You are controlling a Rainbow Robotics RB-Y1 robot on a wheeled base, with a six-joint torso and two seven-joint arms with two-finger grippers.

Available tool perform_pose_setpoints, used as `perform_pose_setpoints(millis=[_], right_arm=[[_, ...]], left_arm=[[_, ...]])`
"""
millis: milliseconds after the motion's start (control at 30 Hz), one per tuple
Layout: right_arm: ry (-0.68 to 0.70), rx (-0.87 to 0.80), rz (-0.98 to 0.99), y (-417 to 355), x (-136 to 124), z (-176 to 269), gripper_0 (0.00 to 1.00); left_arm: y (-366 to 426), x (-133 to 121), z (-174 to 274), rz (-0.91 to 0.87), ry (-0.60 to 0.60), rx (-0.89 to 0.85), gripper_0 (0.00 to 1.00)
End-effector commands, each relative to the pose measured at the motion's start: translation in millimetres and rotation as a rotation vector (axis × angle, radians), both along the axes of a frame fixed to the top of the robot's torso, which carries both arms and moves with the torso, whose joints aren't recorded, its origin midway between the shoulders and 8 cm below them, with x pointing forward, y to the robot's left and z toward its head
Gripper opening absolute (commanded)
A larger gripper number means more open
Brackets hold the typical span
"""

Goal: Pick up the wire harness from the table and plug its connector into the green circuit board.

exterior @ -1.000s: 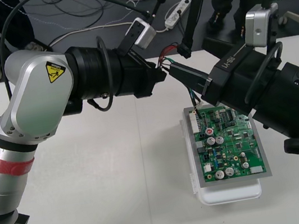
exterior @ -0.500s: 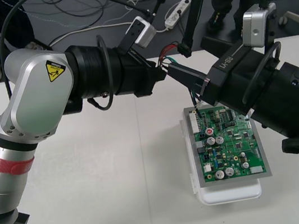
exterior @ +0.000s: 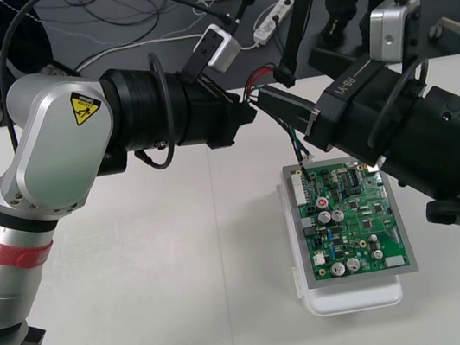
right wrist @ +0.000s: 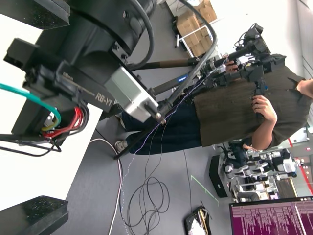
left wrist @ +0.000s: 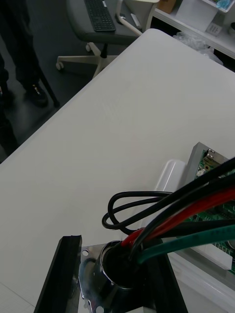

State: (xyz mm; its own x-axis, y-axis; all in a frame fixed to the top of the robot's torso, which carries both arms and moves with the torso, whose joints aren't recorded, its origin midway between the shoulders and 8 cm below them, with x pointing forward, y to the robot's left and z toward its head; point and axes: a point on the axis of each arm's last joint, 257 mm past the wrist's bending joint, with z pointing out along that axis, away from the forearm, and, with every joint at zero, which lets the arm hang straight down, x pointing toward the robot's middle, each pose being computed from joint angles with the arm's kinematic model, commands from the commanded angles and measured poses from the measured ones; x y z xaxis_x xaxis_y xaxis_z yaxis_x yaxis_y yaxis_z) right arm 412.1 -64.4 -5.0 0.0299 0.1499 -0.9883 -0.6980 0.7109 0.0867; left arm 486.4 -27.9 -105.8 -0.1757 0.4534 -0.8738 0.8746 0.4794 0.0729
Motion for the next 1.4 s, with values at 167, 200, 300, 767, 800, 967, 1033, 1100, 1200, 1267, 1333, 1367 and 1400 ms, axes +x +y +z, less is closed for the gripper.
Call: perform_pose_setpoints(millis=[167, 200, 300, 767, 800, 967, 1033, 1100, 1200, 1267, 1333, 1367, 1400], right_arm=[[-0.025, 0.034, 0.037, 13, -2, 16, 1.00], [-0.024, 0.036, 0.038, 13, -2, 16, 1.00], [-0.026, 0.037, 0.039, 14, -2, 17, 1.00], [-0.029, 0.039, 0.046, 15, -4, 18, 0.47], [-0.029, 0.039, 0.046, 15, -4, 18, 0.00], [-0.027, 0.040, 0.046, 15, -4, 17, 0.00], [-0.027, 0.040, 0.046, 15, -4, 17, 0.00], [-0.027, 0.040, 0.046, 15, -4, 17, 0.00], [-0.027, 0.040, 0.047, 15, -4, 18, 0.00], [-0.027, 0.040, 0.047, 15, -4, 18, 0.00], [-0.027, 0.040, 0.046, 15, -4, 17, 0.00], [-0.027, 0.040, 0.046, 15, -4, 17, 0.00], [-0.027, 0.040, 0.046, 15, -4, 17, 0.00]], left_arm=[[-13, 6, 31, -0.036, -0.122, -0.005, 0.00], [-13, 6, 31, -0.036, -0.122, -0.005, 0.00], [-13, 6, 32, -0.035, -0.123, -0.004, 0.00], [-13, 5, 31, -0.039, -0.119, -0.007, 0.00], [-14, 5, 32, -0.040, -0.121, -0.007, 0.00], [-13, 6, 31, -0.038, -0.120, -0.007, 0.00], [-13, 6, 31, -0.038, -0.120, -0.005, 0.00], [-13, 6, 30, -0.037, -0.117, -0.005, 0.00], [-13, 7, 26, -0.036, -0.107, -0.005, 0.00], [-12, 8, 23, -0.037, -0.089, -0.011, 0.00], [-13, 6, 21, -0.044, -0.074, -0.019, 0.00], [-13, 6, 21, -0.044, -0.074, -0.019, 0.00], [-13, 6, 21, -0.044, -0.074, -0.019, 0.00]])
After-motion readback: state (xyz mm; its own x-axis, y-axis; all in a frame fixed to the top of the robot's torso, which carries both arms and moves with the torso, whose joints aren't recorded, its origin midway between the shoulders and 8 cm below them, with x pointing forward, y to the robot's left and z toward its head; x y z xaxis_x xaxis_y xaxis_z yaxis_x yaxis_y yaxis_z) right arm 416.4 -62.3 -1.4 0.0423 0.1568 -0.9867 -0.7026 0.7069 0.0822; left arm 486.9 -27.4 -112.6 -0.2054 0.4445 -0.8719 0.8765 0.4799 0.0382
